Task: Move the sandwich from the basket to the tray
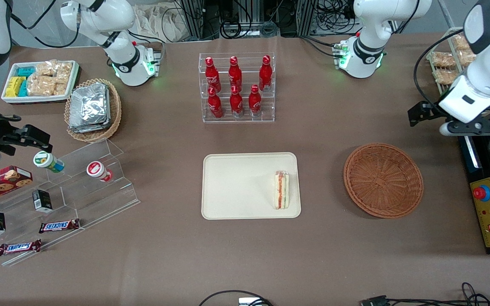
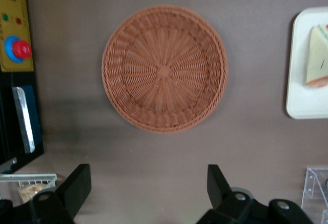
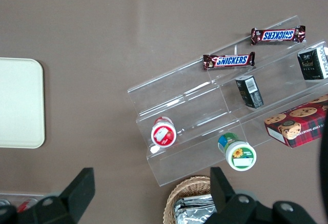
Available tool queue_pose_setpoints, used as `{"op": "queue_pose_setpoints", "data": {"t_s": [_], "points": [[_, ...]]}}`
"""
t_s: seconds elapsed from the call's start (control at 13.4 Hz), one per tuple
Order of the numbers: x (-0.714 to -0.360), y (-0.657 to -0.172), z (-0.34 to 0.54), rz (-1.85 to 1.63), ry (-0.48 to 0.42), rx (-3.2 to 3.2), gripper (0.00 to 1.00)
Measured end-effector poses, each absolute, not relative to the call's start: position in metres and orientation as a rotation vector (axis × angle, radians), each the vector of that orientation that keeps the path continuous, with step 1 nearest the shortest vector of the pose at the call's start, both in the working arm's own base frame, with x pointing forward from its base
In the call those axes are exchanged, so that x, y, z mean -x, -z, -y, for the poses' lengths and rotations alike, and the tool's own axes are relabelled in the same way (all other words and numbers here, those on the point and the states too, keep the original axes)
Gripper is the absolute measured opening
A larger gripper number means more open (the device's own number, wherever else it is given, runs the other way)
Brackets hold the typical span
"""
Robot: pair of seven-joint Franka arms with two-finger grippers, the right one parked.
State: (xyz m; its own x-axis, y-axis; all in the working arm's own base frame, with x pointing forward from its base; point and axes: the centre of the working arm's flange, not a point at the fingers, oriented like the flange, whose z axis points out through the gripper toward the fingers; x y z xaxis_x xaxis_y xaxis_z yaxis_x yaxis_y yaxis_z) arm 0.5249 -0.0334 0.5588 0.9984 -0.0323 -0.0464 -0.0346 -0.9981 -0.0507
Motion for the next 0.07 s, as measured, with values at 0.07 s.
{"op": "queue_pose_setpoints", "data": {"t_s": [0.07], "points": [[-0.5329, -0.5642, 0.0366, -0.06, -0.077, 3.088, 1.0]]}}
